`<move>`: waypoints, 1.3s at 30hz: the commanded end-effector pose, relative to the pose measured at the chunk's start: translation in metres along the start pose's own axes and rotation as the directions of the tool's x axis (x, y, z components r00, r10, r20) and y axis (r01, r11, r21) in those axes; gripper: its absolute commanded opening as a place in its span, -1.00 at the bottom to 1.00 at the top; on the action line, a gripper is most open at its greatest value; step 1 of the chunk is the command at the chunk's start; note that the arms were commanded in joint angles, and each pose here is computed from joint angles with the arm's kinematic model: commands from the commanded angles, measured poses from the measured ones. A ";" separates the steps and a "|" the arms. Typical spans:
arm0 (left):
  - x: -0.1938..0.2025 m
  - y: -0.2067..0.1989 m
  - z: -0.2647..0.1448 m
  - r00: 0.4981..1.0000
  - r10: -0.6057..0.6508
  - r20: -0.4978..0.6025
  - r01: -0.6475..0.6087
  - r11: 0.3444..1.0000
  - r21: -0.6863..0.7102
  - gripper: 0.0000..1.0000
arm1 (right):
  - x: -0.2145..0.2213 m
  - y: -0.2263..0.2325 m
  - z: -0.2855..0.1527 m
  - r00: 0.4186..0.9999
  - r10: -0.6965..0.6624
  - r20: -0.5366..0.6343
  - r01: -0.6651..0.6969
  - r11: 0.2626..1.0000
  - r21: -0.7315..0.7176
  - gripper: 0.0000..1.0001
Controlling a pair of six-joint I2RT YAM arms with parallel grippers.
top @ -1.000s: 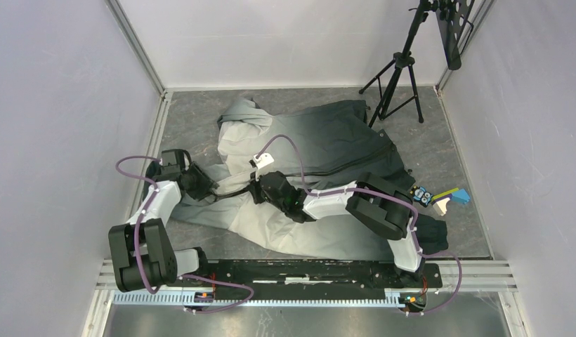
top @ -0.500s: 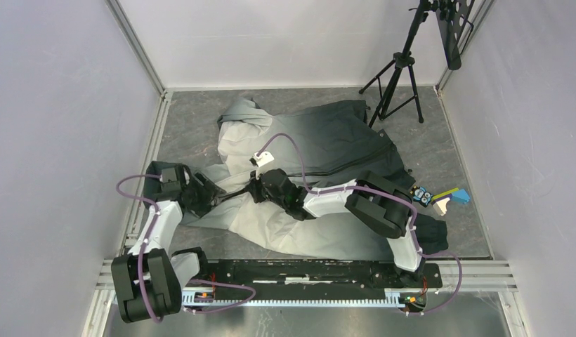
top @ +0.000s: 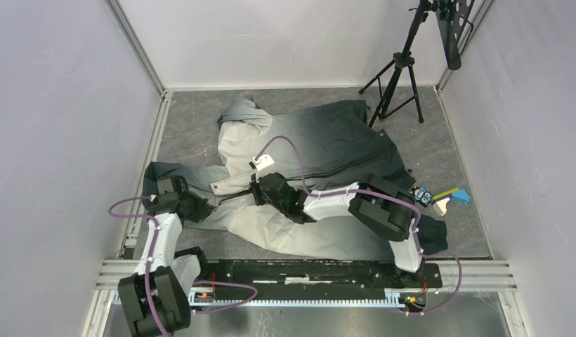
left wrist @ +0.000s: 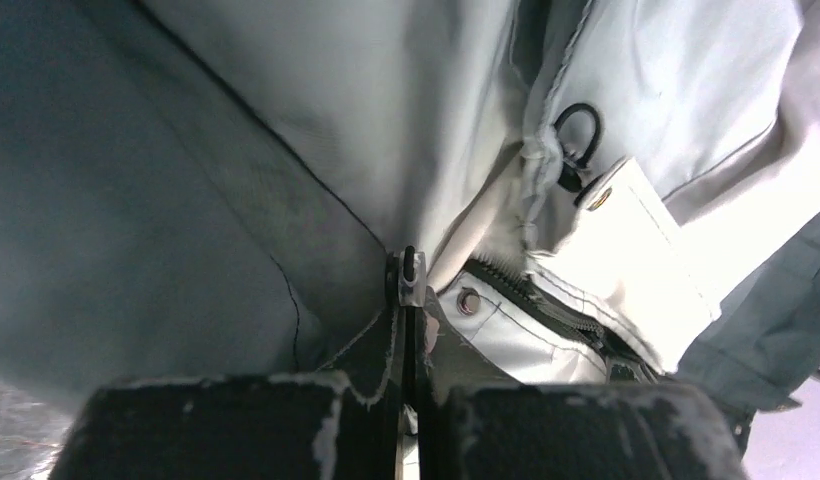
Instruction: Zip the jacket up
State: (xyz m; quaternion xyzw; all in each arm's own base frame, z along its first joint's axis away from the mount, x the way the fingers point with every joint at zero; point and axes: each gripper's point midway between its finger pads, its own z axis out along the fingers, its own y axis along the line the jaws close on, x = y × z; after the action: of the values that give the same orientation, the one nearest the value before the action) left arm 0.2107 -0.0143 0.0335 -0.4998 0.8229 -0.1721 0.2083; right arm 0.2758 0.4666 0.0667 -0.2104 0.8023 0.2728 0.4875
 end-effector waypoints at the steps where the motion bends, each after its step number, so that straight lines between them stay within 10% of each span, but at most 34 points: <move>1: -0.032 0.012 -0.010 0.987 -0.017 0.157 0.026 0.998 -0.056 -0.96 | -0.034 -0.021 -0.001 0.995 -0.072 0.070 0.065 0.993 0.102 -1.00; 4: -0.030 -0.010 -0.016 0.993 0.029 0.118 -0.033 0.999 0.030 -0.89 | -0.036 0.018 0.006 0.992 -0.084 0.089 0.085 0.996 -0.015 -1.00; 6: -0.030 -0.026 -0.022 0.992 0.061 0.109 -0.072 0.992 0.102 -0.40 | -0.039 0.034 0.010 0.993 -0.063 0.100 0.071 0.995 -0.074 -1.00; 12: -0.039 -0.052 -0.054 0.967 0.188 0.171 -0.215 0.965 0.153 0.05 | -0.043 0.030 0.013 0.994 -0.053 0.095 0.056 0.998 -0.030 -1.00; 18: -0.018 -0.104 -0.076 0.918 0.338 0.209 -0.391 0.862 0.323 -0.06 | -0.035 0.025 0.004 0.996 -0.023 0.083 0.026 0.999 -0.027 -1.00; 26: 0.007 -0.140 -0.027 0.973 0.226 0.040 -0.217 0.851 0.478 -0.95 | -0.033 0.019 -0.001 0.996 0.027 0.087 -0.027 1.000 0.000 -1.00; 39: -0.037 -0.018 0.048 0.982 0.150 0.111 -0.145 0.988 -0.049 -0.95 | -0.032 -0.030 -0.020 0.995 -0.051 0.092 0.024 0.963 0.267 -1.00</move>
State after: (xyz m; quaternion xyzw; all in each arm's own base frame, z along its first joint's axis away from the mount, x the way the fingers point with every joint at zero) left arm 0.2686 -0.0236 0.0182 -0.4374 0.8493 -0.1850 0.2308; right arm 0.2805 0.4508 0.0702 -0.1753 0.8114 0.2086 0.5172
